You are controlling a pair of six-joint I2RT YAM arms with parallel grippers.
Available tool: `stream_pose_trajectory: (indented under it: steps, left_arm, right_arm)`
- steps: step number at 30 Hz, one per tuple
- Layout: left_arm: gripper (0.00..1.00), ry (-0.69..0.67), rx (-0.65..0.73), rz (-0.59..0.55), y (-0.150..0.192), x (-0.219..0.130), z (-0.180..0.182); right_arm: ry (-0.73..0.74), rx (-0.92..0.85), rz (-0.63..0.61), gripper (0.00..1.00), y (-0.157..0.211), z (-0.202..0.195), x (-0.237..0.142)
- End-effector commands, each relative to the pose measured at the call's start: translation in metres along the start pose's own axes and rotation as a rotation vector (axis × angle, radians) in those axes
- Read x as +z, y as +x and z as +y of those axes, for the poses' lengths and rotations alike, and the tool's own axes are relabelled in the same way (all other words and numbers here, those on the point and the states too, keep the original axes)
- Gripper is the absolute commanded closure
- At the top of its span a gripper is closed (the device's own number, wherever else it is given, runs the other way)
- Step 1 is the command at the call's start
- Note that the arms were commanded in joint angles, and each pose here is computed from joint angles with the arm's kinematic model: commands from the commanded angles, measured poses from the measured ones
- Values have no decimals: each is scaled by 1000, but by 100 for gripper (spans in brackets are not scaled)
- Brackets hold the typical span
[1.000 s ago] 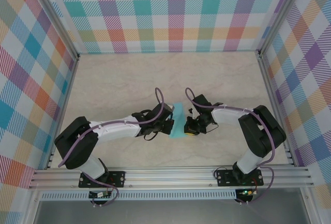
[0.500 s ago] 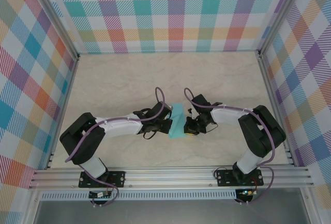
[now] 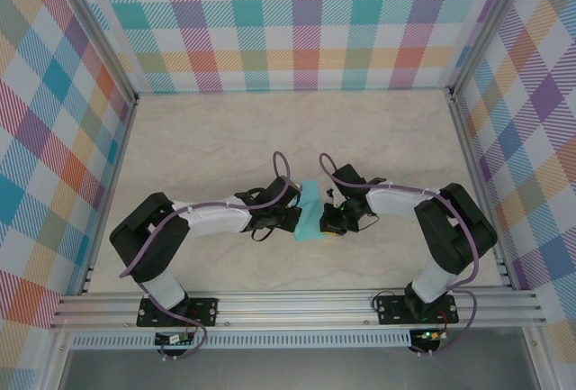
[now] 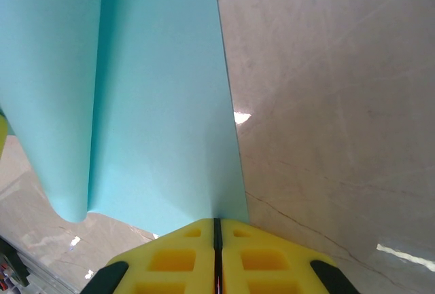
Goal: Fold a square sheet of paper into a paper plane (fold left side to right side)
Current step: Fold the triangle a second time at the center of the table.
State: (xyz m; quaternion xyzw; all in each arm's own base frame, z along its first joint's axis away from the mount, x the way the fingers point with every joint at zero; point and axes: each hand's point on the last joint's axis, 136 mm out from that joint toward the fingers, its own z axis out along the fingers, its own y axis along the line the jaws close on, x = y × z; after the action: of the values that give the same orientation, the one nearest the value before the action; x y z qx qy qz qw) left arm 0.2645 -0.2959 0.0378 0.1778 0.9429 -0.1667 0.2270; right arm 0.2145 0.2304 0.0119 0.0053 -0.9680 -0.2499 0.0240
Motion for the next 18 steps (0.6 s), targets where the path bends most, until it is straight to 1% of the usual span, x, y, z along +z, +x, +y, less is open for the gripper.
stream_pose_trajectory:
  steps: [1,18]
  left_arm:
    - [100,14,6,-21,-13,1,-4]
    - [100,-5,14,2,-9,10,-1]
  right_arm:
    - [112,19,52,91,13,-24,7]
    - [121,13,52,91,13,-24,6]
